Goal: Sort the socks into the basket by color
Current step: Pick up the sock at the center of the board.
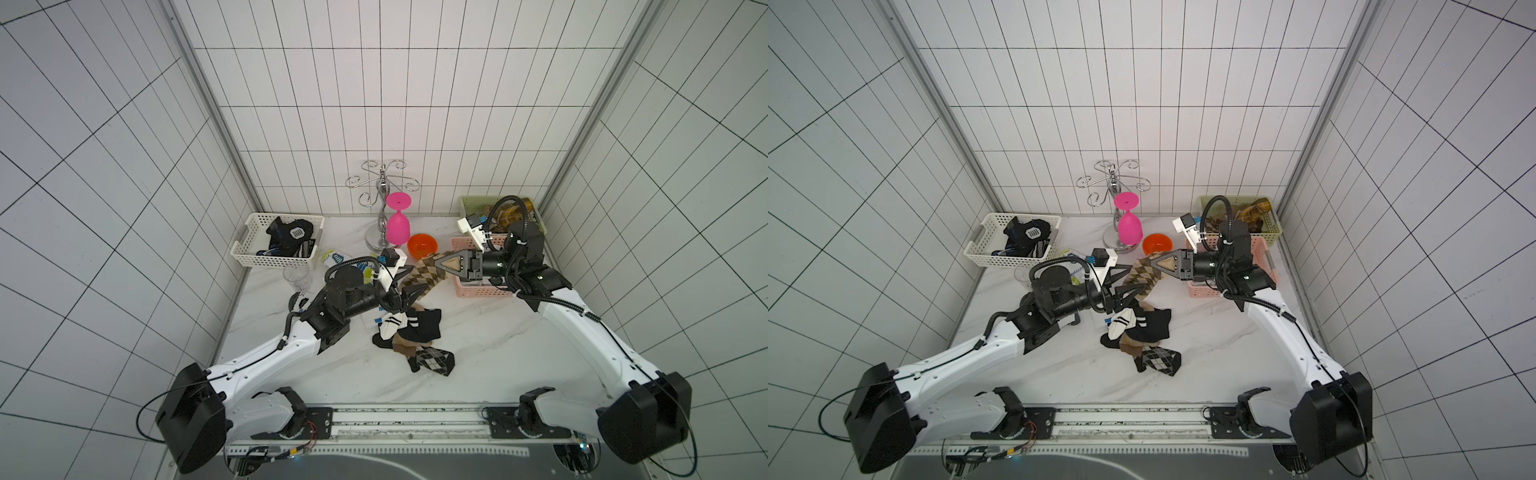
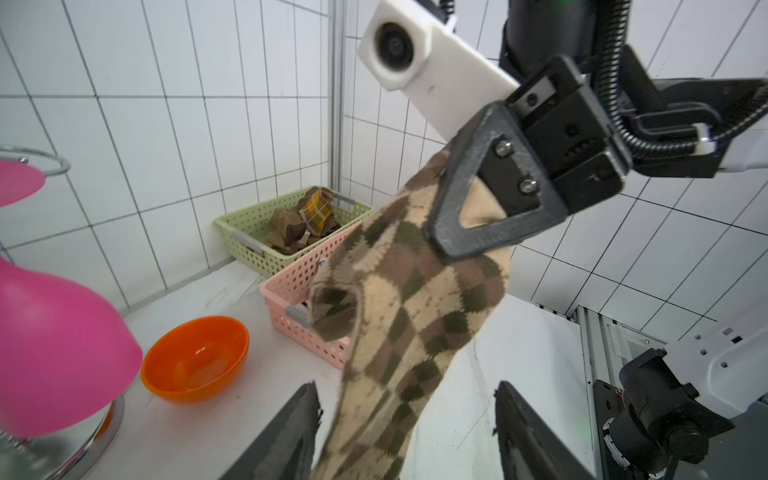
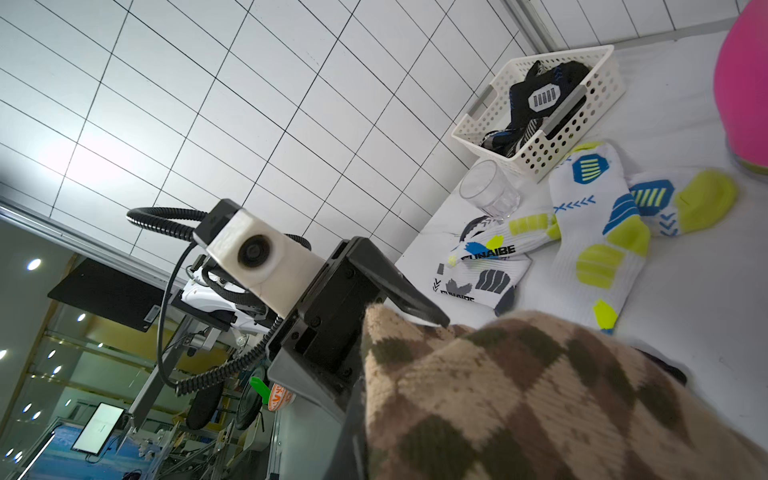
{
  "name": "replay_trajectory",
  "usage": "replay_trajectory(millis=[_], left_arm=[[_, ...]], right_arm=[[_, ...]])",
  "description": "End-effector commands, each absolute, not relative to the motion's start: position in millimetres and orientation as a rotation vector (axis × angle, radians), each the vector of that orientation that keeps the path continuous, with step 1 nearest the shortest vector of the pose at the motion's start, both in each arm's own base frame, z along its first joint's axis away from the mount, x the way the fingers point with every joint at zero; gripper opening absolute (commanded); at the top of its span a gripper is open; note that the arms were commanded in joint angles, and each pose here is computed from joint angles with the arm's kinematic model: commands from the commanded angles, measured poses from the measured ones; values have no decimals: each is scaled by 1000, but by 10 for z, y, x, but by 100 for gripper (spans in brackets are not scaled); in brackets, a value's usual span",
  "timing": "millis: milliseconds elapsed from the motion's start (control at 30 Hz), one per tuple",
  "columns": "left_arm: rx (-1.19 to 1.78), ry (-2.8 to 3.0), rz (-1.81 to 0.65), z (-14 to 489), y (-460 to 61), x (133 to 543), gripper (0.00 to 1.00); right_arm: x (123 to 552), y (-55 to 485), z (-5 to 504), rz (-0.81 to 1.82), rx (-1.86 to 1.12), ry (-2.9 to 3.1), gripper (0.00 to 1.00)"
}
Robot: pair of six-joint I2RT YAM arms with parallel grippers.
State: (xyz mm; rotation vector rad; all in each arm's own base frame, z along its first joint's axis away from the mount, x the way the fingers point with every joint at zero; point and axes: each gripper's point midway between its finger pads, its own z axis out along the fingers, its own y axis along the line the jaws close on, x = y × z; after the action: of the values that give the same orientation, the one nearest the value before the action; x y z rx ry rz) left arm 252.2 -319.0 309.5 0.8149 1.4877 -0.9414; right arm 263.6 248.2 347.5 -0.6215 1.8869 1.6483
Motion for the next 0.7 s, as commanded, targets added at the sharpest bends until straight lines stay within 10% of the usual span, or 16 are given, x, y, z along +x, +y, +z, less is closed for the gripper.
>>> replay_trajectory(millis=[0,433,667], left_arm=[[830,1334,-896,3390,-3235,2523,68],[820,1271,-865,3500,-3391,2634,57],[822,1241,-874,3635,-3392,2614,2]], right_arm=[[2506,2487,3712,1699,-714,1798,0],[2274,2532,3668,1775,-802,1783,0],[2222,2537,3599,1797,-809,1800,2]])
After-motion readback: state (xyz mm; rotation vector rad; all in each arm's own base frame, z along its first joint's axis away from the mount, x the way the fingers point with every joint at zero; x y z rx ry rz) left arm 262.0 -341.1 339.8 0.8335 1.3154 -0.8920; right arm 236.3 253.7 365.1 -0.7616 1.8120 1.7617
